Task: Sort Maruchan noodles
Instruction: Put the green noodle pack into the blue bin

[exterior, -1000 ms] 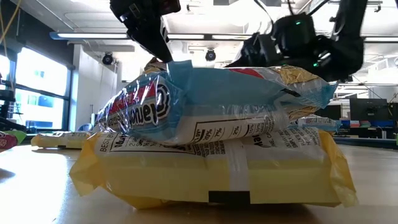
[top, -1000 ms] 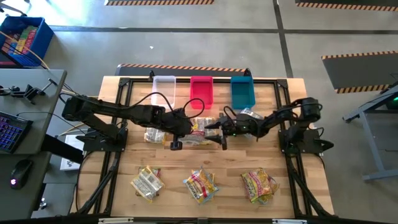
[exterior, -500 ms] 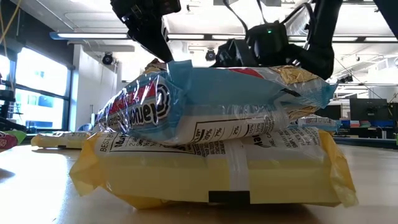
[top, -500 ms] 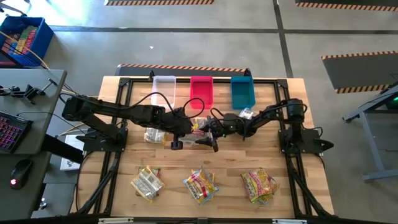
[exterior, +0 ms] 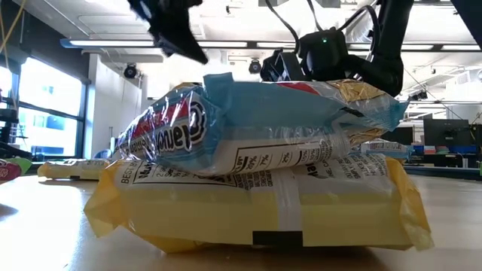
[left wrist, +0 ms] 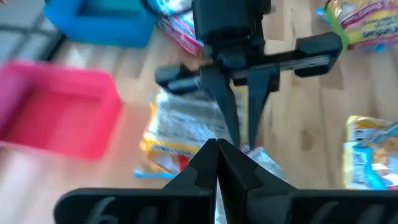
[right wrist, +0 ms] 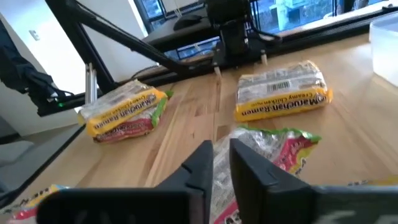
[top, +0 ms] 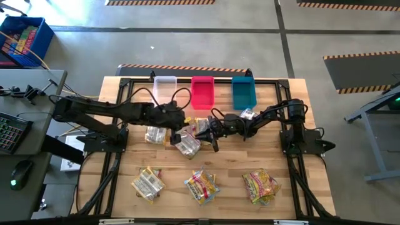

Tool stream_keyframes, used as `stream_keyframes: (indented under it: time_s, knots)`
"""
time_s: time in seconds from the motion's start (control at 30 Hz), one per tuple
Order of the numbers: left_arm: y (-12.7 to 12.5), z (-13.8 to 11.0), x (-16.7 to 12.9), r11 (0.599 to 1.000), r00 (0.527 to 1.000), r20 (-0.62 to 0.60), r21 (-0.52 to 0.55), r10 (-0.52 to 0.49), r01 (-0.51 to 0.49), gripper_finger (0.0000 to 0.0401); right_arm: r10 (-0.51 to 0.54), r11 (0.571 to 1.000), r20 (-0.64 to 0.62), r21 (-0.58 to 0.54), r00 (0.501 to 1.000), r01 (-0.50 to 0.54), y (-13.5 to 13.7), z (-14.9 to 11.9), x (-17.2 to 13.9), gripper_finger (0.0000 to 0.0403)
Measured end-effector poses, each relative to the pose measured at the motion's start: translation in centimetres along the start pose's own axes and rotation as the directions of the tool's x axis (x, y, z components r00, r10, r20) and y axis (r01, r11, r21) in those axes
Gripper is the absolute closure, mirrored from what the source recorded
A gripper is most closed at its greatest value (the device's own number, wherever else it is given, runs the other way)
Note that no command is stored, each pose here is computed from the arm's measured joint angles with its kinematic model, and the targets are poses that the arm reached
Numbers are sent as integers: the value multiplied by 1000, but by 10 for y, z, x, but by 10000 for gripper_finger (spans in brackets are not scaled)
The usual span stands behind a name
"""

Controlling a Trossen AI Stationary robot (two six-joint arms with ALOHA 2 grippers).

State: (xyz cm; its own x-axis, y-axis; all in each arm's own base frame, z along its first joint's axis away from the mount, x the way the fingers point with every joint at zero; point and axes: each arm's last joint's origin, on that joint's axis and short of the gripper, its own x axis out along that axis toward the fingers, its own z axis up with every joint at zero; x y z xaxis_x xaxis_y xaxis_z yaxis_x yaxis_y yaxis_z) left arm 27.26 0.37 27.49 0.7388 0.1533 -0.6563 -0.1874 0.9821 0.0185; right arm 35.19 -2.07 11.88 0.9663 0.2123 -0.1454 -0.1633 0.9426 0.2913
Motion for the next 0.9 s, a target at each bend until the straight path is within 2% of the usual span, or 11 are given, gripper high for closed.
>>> stream_keyframes:
  time_s: [0.13,0.23,0.4,0.53,0.67,0.9]
  knots:
    - [1,-25,12,986,995,-74,-162,-61,48,391,-1,1000,-13,4,1000,1,0,1,-1,374]
    - [-12,-35,23,973,988,-106,-214,-109,84,369,-19,1000,-70,-17,997,18,0,7,-7,375]
    - [-43,-45,41,983,984,-152,-170,-96,70,321,-138,986,-161,-114,977,121,6,25,-22,375]
    - [-61,-49,58,989,987,-158,-148,-24,0,282,-243,960,-262,-199,934,194,18,34,-37,375]
    - [-72,-50,76,985,986,-164,-169,10,-38,252,-349,925,-298,-264,888,275,28,41,-48,375]
    - [-91,-54,108,990,975,-209,-103,72,-96,221,-389,909,-279,-275,878,315,39,38,-59,375]
